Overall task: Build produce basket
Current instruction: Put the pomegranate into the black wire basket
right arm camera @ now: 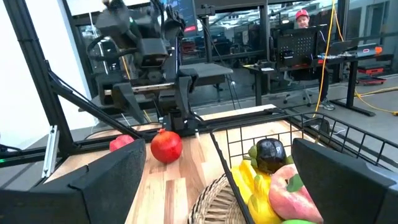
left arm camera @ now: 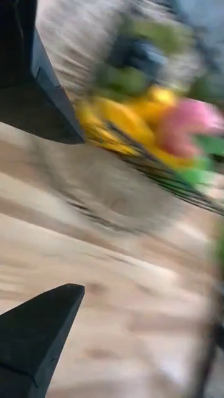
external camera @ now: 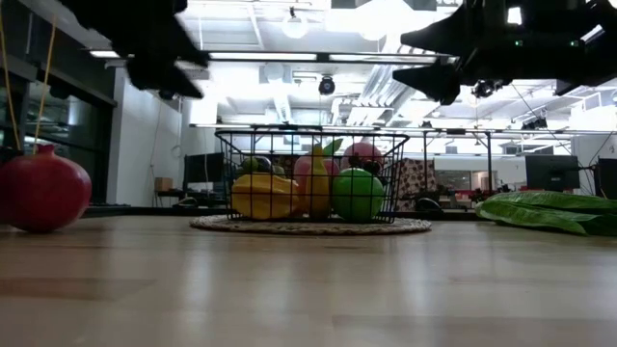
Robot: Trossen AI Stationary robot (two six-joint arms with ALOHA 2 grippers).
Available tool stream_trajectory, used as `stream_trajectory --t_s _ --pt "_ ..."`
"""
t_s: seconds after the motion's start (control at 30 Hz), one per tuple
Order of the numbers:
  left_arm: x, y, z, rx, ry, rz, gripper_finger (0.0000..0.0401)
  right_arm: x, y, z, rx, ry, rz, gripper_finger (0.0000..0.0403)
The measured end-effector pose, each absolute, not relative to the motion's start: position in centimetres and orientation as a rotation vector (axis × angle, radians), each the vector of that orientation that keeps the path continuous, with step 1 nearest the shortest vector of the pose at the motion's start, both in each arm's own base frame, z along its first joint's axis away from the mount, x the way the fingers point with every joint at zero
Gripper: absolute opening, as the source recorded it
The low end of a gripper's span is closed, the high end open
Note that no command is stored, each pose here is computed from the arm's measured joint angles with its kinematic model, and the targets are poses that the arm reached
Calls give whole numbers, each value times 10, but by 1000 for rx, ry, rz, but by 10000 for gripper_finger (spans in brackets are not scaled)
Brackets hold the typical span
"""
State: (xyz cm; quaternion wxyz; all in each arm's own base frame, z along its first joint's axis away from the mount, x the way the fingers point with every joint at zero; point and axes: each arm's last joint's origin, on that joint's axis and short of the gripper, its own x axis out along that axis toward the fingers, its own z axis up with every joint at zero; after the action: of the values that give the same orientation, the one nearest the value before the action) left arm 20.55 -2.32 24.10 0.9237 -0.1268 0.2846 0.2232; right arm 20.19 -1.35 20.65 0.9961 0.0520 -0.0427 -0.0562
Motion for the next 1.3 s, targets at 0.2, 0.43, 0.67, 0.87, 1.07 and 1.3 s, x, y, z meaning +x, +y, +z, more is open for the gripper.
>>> stream_trajectory --t_s 0.2,0.43,0.67,0.87,1.07,1.3 --pt "191 -26 251 -460 999 518 376 202 -13 203 112 -49 -114 392" --pt "181 -29 218 -557 1296 633 376 202 -14 202 107 -37 -124 392" --pt "184 -30 196 -549 1386 691 376 202 -14 201 107 -27 -124 392" --pt "189 -32 186 -562 1450 708 376 202 -14 200 107 -20 -124 392" --pt "195 -35 173 -579 1549 705 376 202 -14 200 107 -19 -124 392" --pt "197 -44 162 -559 1634 682 376 202 -14 199 107 -4 -132 392"
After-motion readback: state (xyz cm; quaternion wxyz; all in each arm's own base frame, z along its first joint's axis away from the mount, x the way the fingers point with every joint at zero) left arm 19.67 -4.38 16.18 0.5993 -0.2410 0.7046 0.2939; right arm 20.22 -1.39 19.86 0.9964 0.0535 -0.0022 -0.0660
